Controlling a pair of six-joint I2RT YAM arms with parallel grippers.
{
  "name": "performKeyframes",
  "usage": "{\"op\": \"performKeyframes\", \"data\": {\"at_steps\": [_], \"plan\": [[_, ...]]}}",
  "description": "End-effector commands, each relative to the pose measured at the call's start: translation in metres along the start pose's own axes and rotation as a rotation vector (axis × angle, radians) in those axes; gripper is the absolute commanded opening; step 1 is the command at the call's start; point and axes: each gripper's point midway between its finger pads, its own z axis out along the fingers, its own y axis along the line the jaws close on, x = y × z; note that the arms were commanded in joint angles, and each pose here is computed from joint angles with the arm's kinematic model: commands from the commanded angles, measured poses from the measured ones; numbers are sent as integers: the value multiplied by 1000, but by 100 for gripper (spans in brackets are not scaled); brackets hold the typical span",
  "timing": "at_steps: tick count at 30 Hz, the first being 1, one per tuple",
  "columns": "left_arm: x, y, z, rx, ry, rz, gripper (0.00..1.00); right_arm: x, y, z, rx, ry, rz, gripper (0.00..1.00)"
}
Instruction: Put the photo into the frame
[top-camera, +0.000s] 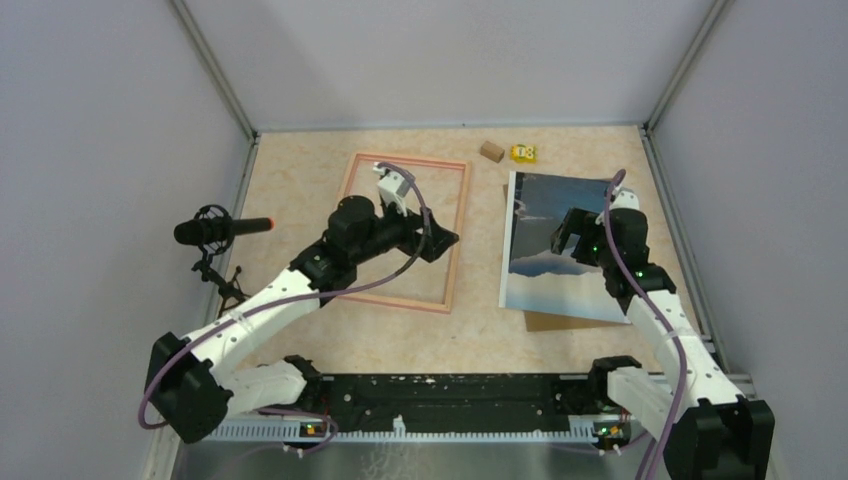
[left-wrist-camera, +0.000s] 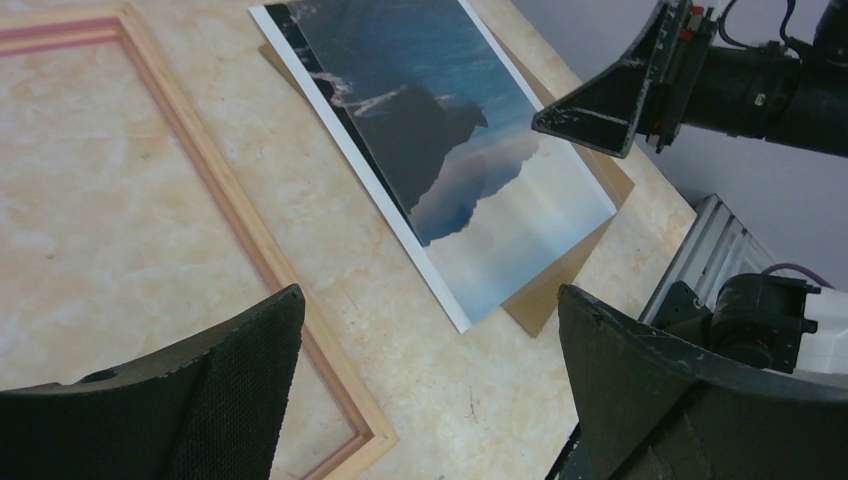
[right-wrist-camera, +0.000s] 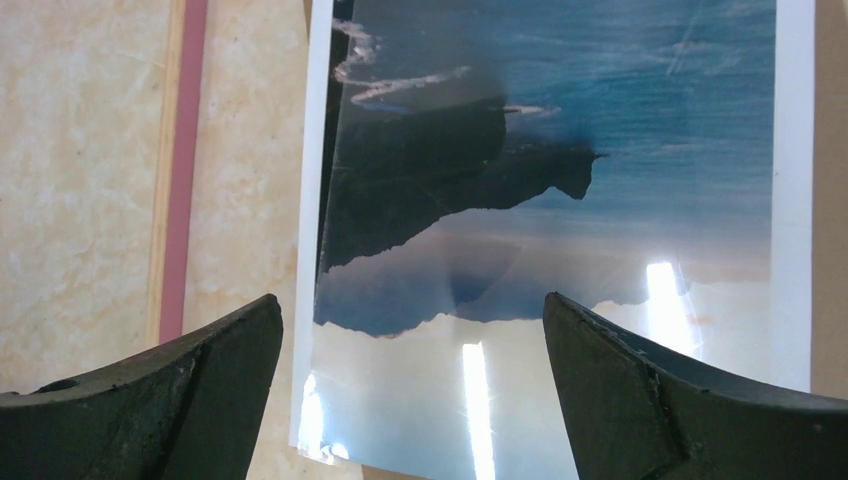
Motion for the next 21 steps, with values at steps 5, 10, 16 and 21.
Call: {"op": "performKeyframes", "data": {"at_steps": [5, 10, 16, 21], "plan": [[75, -46, 56, 92, 112, -37, 98, 0, -21, 21, -7, -13, 217, 99], [109, -66, 82, 147, 198, -78, 98, -2, -54, 19, 83, -29, 306, 99], [139, -72, 109, 68, 328, -82, 98, -6, -106, -7, 270, -99, 388, 99], [125, -50, 125, -111, 253, -118, 99, 5, -135, -19, 428, -80, 357, 99]]}}
